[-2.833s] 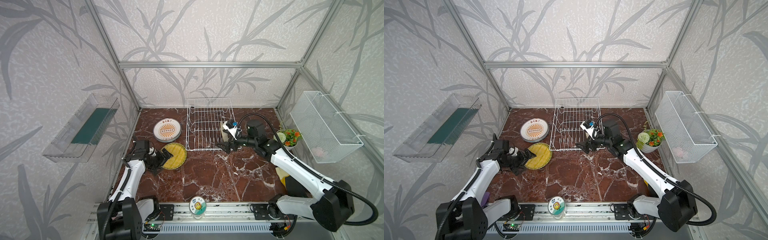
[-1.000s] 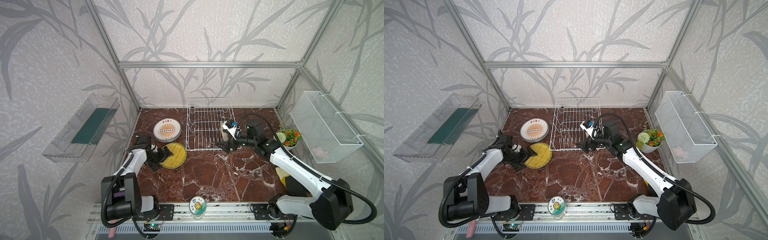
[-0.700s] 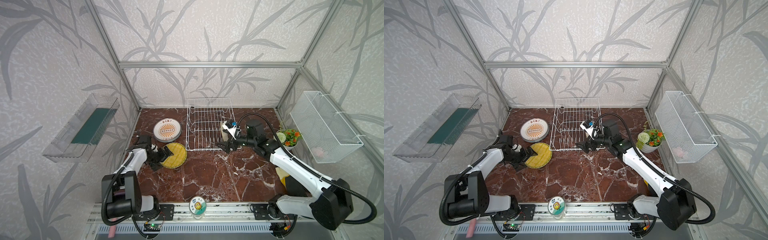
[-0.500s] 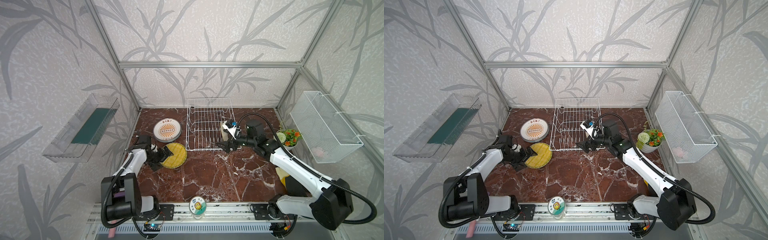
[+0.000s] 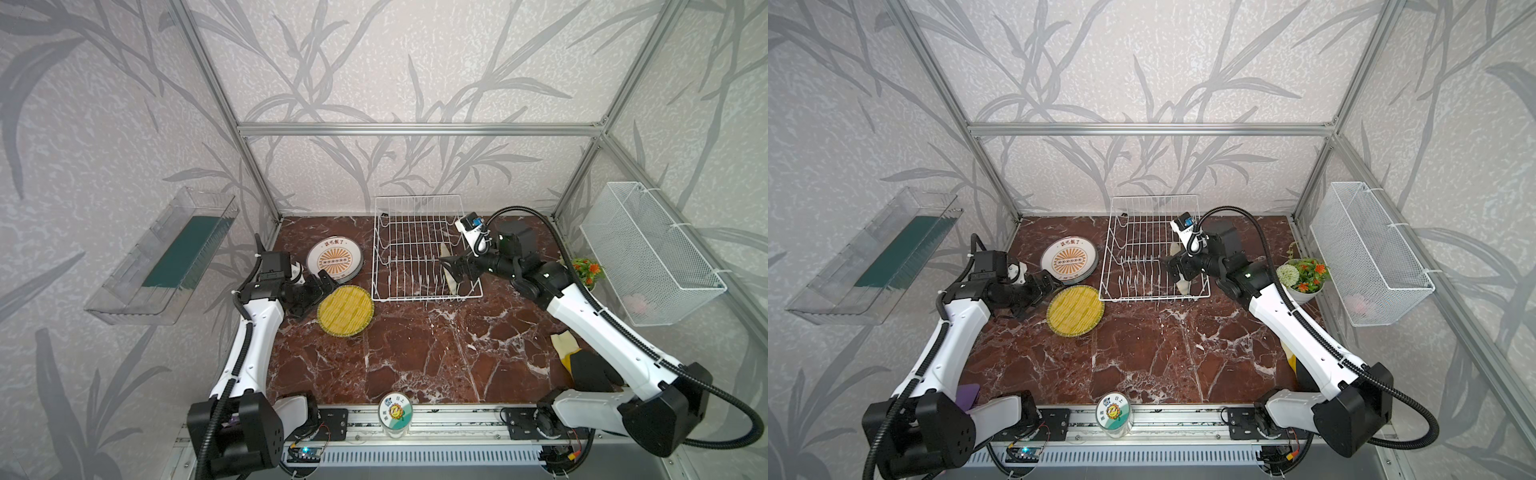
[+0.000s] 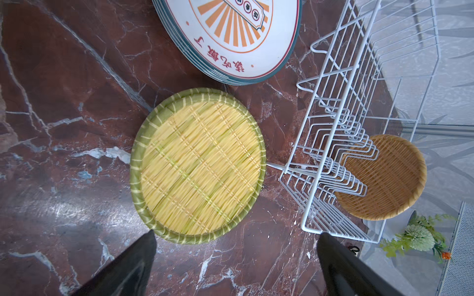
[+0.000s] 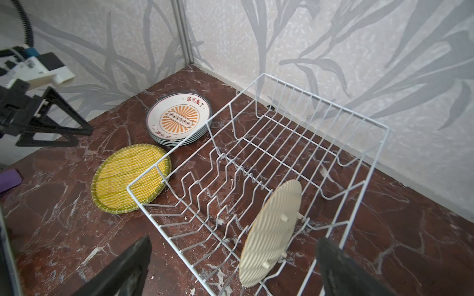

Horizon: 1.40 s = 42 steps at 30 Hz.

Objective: Unload the plates from the dish rack
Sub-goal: Move the plates to the middle-left of the table, then pick up a plate from the dish rack.

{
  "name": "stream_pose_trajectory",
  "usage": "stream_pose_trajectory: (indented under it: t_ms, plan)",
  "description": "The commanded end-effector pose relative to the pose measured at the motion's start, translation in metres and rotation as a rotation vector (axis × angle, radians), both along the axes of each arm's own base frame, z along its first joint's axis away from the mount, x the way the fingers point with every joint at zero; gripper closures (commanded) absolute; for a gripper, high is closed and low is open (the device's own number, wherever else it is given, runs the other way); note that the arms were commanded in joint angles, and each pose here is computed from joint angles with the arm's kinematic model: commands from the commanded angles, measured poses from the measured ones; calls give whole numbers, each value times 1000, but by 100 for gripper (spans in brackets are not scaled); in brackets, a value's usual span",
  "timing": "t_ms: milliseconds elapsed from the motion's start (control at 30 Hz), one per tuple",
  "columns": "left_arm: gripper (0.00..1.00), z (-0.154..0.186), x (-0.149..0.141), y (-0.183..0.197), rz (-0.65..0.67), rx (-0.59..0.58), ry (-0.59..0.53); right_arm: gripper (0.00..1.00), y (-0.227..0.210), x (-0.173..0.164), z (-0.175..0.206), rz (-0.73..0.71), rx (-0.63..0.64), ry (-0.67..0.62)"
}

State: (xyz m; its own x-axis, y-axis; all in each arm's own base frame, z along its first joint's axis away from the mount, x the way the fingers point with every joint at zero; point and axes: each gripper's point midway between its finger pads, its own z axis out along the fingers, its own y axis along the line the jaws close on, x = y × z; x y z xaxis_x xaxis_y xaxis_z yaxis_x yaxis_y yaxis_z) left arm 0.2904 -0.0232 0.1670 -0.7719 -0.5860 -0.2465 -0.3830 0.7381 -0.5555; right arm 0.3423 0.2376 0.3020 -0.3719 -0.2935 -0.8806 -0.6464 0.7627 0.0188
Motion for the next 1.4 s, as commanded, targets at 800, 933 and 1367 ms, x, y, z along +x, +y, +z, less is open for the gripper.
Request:
stream_pose_trajectory:
  t_ms: [800, 933, 1367]
  plan:
    - [1, 104, 108, -169, -453, -134, -408, 1, -33, -8, -27, -195, 20, 132]
    - [1, 97, 116, -210, -525, -141, -392, 1, -52, -18, -31, -180, 60, 112]
    - [10, 41, 127, -319, -655, -120, -221, 1, -124, -36, -57, -306, 252, 227]
